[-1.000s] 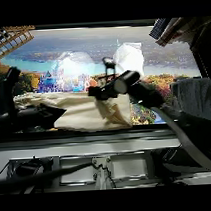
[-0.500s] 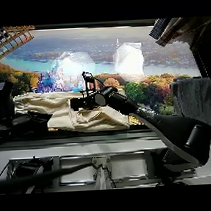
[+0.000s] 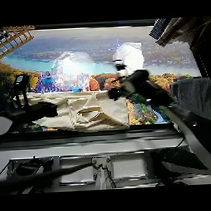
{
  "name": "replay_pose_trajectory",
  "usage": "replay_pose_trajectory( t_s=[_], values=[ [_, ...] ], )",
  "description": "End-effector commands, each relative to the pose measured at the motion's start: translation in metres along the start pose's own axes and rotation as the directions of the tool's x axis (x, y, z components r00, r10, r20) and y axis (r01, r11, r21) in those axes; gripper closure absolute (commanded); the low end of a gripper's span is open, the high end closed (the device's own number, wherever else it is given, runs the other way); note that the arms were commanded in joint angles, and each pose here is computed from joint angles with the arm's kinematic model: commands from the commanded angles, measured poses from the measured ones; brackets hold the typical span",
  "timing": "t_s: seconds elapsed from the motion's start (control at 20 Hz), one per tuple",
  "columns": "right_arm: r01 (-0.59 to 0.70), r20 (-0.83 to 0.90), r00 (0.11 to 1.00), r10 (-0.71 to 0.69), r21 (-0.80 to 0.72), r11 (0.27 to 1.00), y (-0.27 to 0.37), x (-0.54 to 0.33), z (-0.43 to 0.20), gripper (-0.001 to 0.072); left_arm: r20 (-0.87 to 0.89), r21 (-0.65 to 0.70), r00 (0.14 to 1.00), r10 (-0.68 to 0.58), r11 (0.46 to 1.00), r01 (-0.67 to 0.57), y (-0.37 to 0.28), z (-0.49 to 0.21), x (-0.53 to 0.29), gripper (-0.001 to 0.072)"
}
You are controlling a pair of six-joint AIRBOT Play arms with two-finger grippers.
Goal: Fold the clothes and pants, and hang the long-sleeved shirts on hangers.
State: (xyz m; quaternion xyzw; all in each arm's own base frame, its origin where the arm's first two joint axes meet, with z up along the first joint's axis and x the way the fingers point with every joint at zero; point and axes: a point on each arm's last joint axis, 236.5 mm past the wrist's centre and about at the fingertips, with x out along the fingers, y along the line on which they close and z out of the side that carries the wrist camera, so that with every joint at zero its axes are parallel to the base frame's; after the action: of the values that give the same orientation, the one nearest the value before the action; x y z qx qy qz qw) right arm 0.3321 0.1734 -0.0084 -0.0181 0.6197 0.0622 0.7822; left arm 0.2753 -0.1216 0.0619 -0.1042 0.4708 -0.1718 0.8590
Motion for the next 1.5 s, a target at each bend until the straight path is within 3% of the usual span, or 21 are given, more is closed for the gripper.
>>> replay_pose_trajectory(
  t_s=[0.0,0.1,0.15,0.2,1.0,1.05,1.1,1.15,1.45],
  values=[
    [-0.069,-0.008,0.997,0.071,0.173,0.983,-0.06,0.018,-0.026,0.0305,-0.062,-0.036,0.998,0.026,0.999,-0.028,0.015,-0.002,0.035,0.0682],
    [-0.275,0.009,0.959,0.283,0.264,0.925,-0.04,0.035,-0.039,0.0293,-0.106,-0.053,0.994,0.035,0.998,-0.041,0.022,-0.008,0.051,0.0682],
    [-0.341,0.038,0.938,0.346,0.302,0.891,-0.035,0.043,-0.04,0.0245,-0.123,-0.064,0.992,0.034,0.997,-0.042,0.024,-0.011,0.058,0.0683],
    [-0.367,0.062,0.928,0.368,0.334,0.868,-0.034,0.05,-0.043,0.0242,-0.138,-0.074,0.99,0.035,0.996,-0.046,0.026,-0.013,0.064,0.0683],
    [-0.424,0.068,0.898,0.436,0.404,0.811,-0.003,0.091,-0.049,0.025,-0.195,-0.085,0.98,0.044,0.995,-0.061,0.033,-0.024,0.08,0.0683],
    [-0.427,0.053,0.894,0.445,0.401,0.81,0.005,0.095,-0.052,0.0351,-0.195,-0.085,0.98,0.044,0.995,-0.061,0.033,-0.024,0.08,0.0683],
    [-0.431,0.046,0.891,0.451,0.395,0.811,0.012,0.095,-0.055,0.0585,-0.195,-0.084,0.98,0.044,0.995,-0.061,0.033,-0.024,0.08,0.0683],
    [-0.435,0.046,0.888,0.457,0.408,0.803,0.015,0.092,-0.055,0.0681,-0.194,-0.084,0.98,0.044,0.995,-0.061,0.033,-0.024,0.08,0.0682],
    [-0.453,0.183,0.891,0.416,0.407,0.793,-0.043,0.003,-0.038,0.0682,-0.119,-0.142,0.993,-0.01,0.99,-0.007,0.02,-0.006,0.083,0.0683]
  ],
)
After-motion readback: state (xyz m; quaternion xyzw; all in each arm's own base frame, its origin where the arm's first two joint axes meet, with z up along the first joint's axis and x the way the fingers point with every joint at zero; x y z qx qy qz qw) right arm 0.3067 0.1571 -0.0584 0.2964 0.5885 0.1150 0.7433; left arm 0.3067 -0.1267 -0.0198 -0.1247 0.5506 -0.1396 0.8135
